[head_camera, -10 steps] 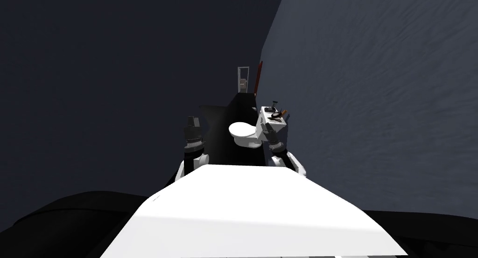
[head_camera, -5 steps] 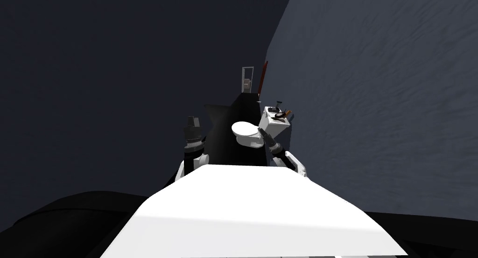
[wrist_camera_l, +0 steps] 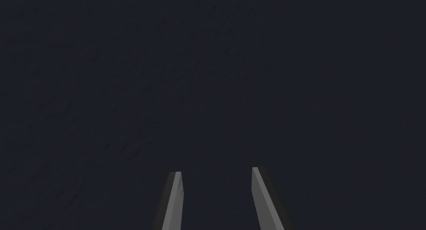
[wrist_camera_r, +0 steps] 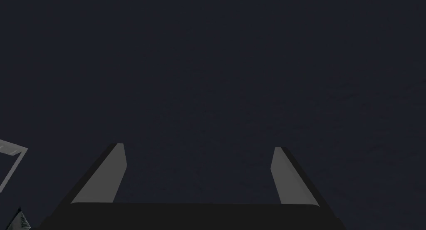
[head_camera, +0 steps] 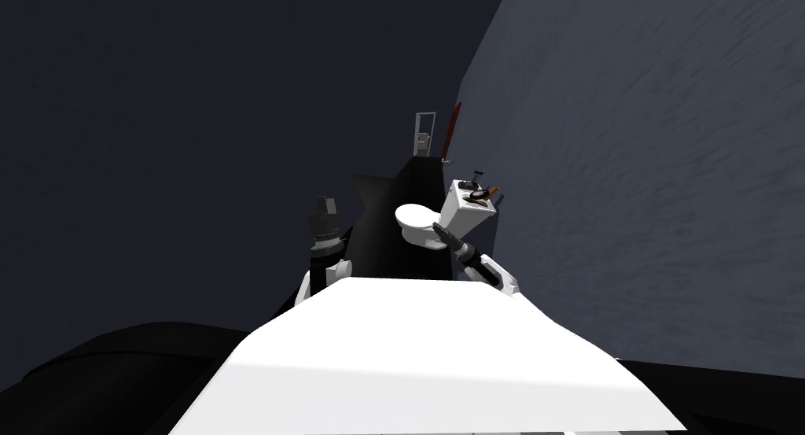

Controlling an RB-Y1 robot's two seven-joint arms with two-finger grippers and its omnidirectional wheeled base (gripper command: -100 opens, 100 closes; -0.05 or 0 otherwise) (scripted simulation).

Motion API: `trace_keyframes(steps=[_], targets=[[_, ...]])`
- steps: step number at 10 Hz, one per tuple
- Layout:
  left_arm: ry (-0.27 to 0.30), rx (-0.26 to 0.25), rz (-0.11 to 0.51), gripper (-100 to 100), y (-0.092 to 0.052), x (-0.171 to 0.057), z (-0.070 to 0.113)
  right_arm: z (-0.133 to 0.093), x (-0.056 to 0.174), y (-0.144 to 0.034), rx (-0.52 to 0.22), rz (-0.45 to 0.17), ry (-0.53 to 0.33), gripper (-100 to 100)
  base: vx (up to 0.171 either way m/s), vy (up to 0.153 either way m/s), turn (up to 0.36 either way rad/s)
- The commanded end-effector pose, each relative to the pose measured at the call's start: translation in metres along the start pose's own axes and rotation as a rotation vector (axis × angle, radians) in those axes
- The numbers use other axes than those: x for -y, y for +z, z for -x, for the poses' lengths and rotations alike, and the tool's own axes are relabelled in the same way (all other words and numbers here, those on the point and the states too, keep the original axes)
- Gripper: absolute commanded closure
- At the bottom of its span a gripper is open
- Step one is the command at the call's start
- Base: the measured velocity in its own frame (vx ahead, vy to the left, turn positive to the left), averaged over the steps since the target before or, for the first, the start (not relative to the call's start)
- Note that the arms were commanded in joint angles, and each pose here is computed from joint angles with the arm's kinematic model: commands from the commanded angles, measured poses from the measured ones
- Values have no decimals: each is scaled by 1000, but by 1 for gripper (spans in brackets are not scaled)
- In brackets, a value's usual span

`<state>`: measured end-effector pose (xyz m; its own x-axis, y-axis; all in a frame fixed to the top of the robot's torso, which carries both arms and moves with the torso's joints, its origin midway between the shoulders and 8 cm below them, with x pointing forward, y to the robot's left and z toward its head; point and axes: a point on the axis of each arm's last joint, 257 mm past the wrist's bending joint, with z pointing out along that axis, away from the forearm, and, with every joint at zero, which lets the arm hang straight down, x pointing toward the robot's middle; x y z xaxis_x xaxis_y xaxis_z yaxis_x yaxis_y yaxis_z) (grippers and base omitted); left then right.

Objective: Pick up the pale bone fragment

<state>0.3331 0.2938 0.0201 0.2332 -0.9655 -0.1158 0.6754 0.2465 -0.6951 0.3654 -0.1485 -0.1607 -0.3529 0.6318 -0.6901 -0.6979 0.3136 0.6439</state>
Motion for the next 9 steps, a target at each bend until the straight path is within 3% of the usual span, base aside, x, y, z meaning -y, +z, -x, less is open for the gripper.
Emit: trace_keyframes(steps=[1,2,3,5,6,9], targets=[[0,0,0,0,0,0,0,-13,13,-9,-79,-11,-47,-100,-59,42,174],[0,0,0,0,0,0,0,-15,24,-17,-93,-41,-48,-100,-51,33,86],[0,0,0,0,0,0,0,-22,30,-25,-156,-36,-94,-100,-70,34,175],[0,0,0,0,0,0,0,-23,44,-35,-170,-71,-94,-100,-45,19,39],[0,0,0,0,0,0,0,-27,54,-48,-239,-78,-145,-100,-43,26,152],[0,0,0,0,0,0,0,-28,81,-75,-321,-131,-197,-100,-54,34,127]])
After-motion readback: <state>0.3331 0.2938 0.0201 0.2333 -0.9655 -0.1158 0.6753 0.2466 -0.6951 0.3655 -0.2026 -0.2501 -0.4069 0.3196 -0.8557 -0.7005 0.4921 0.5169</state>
